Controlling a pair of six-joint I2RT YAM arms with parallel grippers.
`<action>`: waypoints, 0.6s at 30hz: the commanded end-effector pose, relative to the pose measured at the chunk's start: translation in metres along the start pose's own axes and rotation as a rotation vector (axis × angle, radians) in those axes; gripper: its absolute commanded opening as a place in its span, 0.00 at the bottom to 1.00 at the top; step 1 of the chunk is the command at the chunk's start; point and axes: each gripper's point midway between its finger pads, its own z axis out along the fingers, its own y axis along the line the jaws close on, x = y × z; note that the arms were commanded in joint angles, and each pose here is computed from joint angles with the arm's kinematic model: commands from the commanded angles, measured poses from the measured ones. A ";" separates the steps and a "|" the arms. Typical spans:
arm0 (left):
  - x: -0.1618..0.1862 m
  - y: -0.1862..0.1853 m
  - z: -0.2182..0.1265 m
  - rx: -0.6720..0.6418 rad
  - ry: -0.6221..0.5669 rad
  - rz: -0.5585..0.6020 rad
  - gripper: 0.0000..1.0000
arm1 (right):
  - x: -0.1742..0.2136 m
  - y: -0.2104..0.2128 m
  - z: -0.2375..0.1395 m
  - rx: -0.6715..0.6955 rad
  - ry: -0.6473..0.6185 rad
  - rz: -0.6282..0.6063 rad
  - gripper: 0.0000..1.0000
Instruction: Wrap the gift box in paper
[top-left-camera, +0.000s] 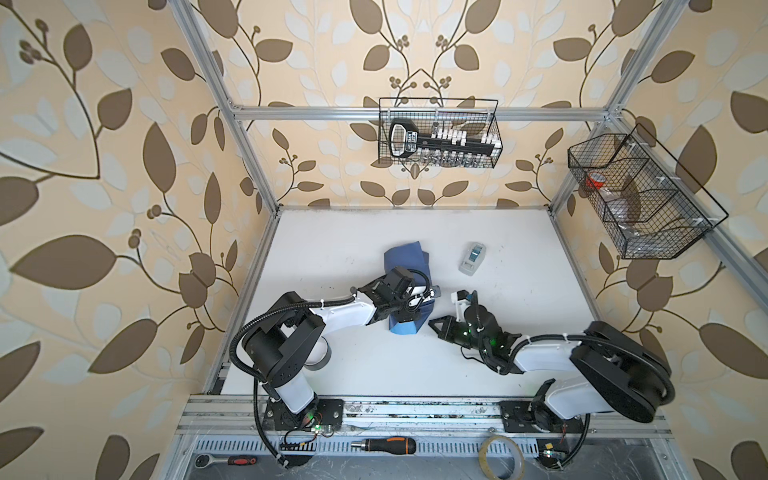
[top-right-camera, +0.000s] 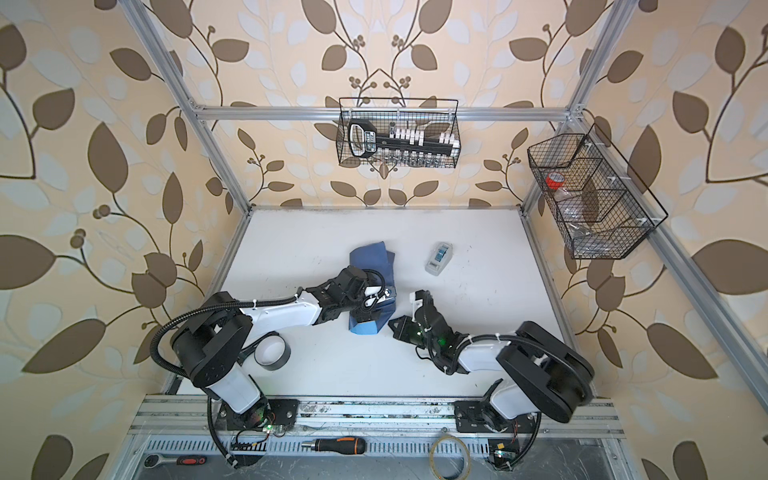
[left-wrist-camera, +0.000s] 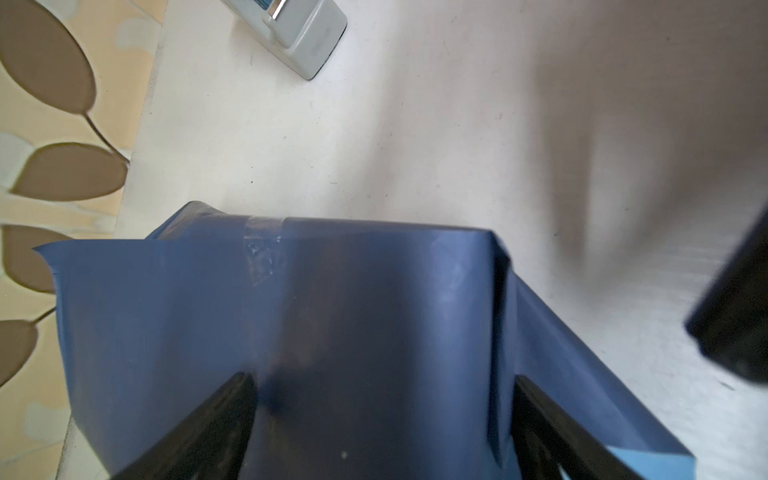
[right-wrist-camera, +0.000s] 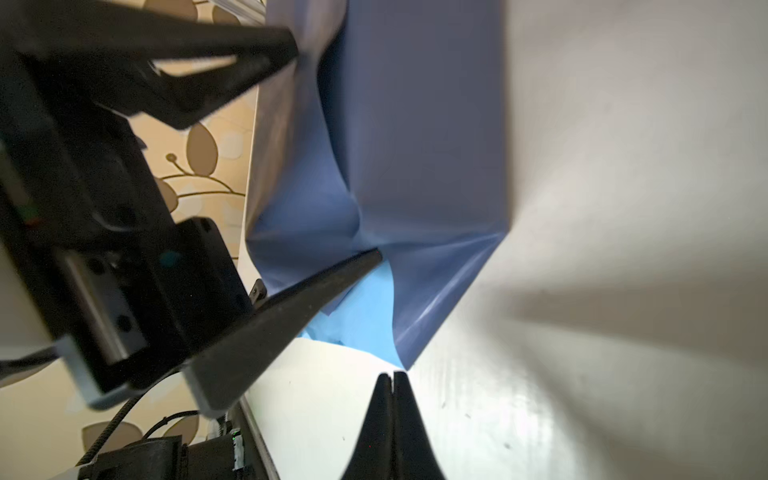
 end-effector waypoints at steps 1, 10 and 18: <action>-0.020 -0.002 -0.017 0.062 -0.057 -0.058 0.96 | -0.011 -0.026 -0.017 0.096 -0.016 -0.065 0.13; -0.060 0.015 -0.077 0.025 -0.250 -0.283 0.98 | -0.070 -0.014 -0.037 0.133 -0.105 -0.221 0.48; 0.013 0.045 -0.126 -0.238 -0.223 -1.041 0.89 | -0.097 0.028 -0.025 0.193 -0.107 -0.440 0.75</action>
